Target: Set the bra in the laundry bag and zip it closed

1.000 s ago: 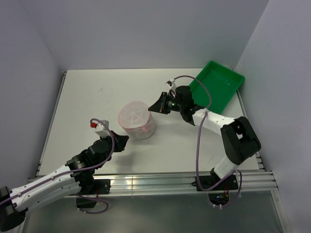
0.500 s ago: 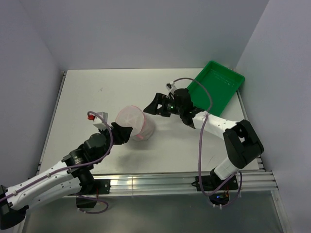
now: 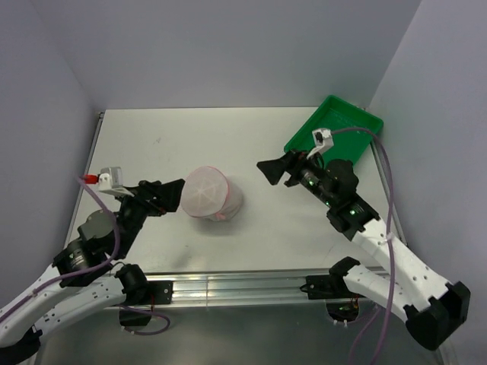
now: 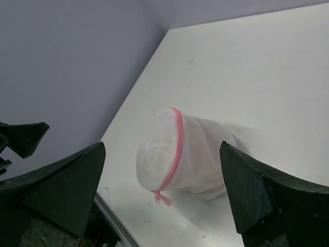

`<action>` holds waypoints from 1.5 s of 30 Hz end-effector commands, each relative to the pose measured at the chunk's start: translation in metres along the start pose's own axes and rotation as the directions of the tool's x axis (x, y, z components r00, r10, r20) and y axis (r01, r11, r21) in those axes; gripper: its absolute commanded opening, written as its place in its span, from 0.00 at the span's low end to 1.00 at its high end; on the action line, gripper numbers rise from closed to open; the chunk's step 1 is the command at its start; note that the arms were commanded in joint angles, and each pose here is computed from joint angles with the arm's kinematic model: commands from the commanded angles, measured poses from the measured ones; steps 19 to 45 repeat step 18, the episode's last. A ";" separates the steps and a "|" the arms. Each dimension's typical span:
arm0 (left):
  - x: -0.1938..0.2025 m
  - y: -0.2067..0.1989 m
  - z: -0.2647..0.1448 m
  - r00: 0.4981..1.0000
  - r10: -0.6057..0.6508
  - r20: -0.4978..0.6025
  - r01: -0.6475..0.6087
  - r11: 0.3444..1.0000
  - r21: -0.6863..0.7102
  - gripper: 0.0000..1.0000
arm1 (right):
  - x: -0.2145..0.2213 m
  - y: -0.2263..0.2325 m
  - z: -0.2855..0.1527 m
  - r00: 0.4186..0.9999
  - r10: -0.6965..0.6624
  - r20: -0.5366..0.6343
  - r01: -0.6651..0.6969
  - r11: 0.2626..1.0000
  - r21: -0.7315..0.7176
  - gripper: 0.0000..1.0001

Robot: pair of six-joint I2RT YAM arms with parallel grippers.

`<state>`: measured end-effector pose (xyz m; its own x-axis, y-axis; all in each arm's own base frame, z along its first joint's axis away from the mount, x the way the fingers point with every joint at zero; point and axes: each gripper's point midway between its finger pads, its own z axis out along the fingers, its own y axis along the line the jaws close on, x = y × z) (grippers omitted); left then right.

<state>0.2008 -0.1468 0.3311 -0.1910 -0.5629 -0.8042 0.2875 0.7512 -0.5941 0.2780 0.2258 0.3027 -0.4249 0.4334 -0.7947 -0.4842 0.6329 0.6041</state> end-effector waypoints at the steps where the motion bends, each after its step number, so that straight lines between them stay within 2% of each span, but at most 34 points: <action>1: -0.020 0.018 -0.020 0.999 0.040 0.032 -0.038 0.998 -0.053 0.99 | 0.003 -0.019 -0.029 0.998 -0.056 0.041 0.053 0.995 0.088 1.00; 2: -0.022 0.024 -0.023 0.999 0.031 0.037 -0.028 0.997 -0.072 0.99 | -0.011 -0.014 -0.046 0.991 -0.071 0.110 0.062 0.994 0.088 1.00; 9: -0.033 0.049 -0.047 0.998 0.014 0.063 -0.005 0.991 -0.135 0.99 | -0.019 -0.041 -0.089 0.967 -0.082 0.240 0.028 0.975 0.219 1.00; 14: -0.024 0.048 -0.047 0.998 0.036 0.042 -0.032 0.994 -0.104 0.99 | -0.013 -0.050 -0.085 0.975 -0.078 0.208 0.022 0.965 0.261 1.00; 45: -0.022 0.051 -0.045 0.998 0.051 0.029 -0.047 0.990 -0.131 0.99 | -0.019 -0.046 -0.083 0.972 -0.086 0.220 0.029 0.967 0.253 1.00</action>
